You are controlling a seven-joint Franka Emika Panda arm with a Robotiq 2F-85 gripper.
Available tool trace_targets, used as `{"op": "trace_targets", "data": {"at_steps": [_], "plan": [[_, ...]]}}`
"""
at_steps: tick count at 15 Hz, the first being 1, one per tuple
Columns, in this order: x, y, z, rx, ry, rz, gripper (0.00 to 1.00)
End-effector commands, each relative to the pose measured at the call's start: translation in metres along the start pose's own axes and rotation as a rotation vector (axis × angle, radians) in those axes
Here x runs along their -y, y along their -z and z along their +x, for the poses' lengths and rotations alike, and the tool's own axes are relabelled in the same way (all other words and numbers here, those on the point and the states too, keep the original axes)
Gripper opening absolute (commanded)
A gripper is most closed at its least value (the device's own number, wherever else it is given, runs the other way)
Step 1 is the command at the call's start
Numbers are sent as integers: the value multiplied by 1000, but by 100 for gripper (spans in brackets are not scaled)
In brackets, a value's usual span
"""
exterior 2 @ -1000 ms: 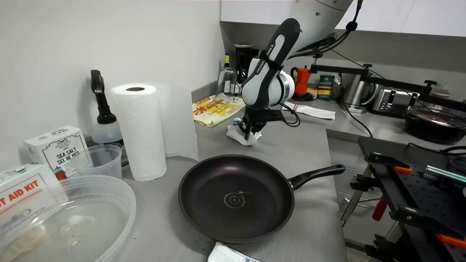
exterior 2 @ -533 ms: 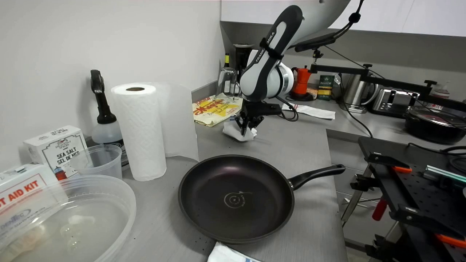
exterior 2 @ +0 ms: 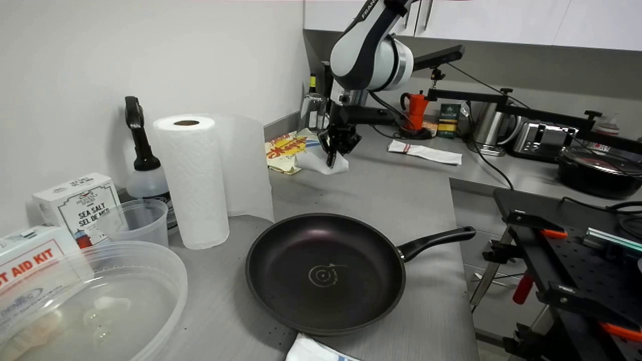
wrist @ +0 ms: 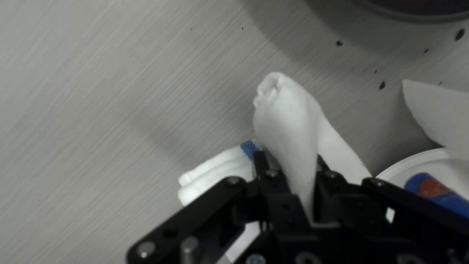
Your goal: Wipe the pan with the white towel
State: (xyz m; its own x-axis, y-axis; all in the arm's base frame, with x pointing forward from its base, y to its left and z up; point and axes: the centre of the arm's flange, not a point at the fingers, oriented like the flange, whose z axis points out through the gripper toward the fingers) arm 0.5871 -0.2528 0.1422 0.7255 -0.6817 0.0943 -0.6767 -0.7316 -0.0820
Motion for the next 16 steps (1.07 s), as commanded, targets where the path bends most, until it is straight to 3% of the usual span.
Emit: {"op": "trace_targets", "data": {"at_steps": [1, 6, 9, 16], "plan": [[3, 43, -63, 43, 89, 17, 4], [30, 46, -137, 102, 171, -2, 4], [54, 37, -176, 93, 200, -7, 4], [90, 12, -238, 70, 226, -25, 4]]}}
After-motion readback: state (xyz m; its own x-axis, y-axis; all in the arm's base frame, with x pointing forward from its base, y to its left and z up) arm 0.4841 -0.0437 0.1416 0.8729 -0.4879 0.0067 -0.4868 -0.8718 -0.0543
